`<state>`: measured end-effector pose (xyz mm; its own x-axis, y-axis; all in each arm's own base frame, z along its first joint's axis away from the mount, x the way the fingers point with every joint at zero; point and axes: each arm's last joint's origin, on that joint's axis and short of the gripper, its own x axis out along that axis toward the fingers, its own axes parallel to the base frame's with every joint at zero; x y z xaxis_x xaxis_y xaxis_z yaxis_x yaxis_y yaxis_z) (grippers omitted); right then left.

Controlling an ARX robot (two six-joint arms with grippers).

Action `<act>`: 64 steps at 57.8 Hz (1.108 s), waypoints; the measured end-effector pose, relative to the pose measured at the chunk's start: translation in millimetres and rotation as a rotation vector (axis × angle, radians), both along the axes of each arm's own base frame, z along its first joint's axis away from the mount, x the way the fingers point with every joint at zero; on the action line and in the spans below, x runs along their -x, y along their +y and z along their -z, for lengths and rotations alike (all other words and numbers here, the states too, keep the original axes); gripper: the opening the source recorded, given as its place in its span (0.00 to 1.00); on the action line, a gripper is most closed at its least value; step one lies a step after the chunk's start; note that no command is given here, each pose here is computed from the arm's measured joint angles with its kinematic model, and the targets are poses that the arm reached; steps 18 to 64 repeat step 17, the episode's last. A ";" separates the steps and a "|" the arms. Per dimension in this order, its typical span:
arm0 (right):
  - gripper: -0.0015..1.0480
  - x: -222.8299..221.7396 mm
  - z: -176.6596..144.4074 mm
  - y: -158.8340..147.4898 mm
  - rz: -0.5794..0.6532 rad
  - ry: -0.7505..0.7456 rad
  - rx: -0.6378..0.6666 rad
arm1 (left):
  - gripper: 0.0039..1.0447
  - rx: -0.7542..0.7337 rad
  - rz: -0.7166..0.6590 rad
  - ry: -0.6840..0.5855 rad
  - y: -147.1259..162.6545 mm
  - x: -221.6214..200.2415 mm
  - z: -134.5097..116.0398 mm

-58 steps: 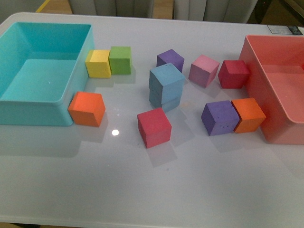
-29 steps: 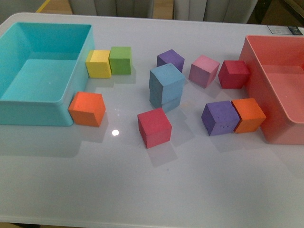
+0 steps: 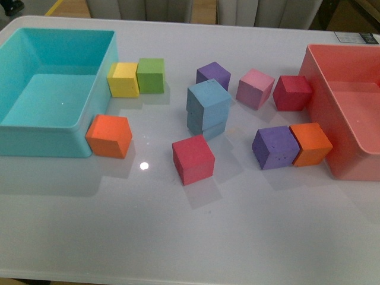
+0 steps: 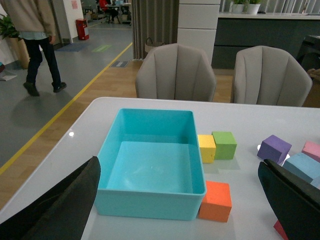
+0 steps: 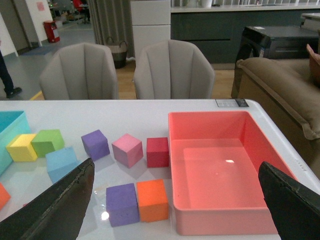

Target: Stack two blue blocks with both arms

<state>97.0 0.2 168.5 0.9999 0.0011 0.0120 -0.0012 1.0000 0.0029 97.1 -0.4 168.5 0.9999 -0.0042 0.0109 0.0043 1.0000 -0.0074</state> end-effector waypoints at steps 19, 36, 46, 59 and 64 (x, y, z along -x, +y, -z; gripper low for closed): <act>0.91 0.0 0.0 0.0 0.000 0.000 0.000 | 0.92 0.000 0.000 0.000 0.0 0.0 0.1; 0.91 0.0 0.0 0.0 0.000 0.000 0.000 | 0.92 0.000 0.000 0.000 0.0 0.0 0.1; 0.91 0.0 0.0 0.0 0.000 0.000 0.000 | 0.92 0.000 0.000 0.000 0.0 0.0 0.1; 0.91 0.0 0.0 0.0 0.000 0.000 0.000 | 0.92 0.000 0.000 0.000 0.0 0.0 0.1; 0.91 0.0 0.0 0.0 0.000 0.000 0.000 | 0.92 0.000 0.000 0.000 0.0 0.0 0.1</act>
